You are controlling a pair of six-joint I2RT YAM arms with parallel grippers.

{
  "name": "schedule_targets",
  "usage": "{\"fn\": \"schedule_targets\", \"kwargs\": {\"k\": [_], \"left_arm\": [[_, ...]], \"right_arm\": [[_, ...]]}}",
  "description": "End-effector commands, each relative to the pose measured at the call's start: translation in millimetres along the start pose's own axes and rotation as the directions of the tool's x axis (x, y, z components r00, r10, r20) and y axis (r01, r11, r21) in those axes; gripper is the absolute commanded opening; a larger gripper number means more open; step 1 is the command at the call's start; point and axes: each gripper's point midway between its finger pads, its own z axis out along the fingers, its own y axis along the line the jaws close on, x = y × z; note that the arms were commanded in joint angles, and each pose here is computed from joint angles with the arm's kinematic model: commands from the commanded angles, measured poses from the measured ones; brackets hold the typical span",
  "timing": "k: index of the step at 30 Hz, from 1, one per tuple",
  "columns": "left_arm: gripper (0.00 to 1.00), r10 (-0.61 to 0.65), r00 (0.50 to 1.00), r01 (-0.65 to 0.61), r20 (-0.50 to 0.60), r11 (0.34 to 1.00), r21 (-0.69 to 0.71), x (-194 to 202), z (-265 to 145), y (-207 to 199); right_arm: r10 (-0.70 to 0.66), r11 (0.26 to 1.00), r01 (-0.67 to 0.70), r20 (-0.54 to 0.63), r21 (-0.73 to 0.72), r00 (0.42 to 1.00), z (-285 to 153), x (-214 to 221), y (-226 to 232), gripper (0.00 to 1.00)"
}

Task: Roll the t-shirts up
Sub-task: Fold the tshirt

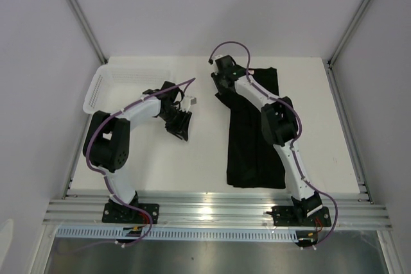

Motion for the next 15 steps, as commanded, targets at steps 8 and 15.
{"fn": "schedule_targets", "kwargs": {"k": [8,15], "left_arm": [[0.34,0.015,1.000,-0.015,0.018,1.000,0.015,-6.7,-2.6,2.8],[0.34,0.016,1.000,-0.016,0.021,1.000,0.013,-7.7,-3.6,2.7]], "right_arm": [[-0.032,0.994,0.033,0.012,-0.108,0.999,-9.9,-9.6,31.6,0.33],[-0.024,0.995,0.021,-0.031,-0.096,0.999,5.0,5.2,32.2,0.35]]}}
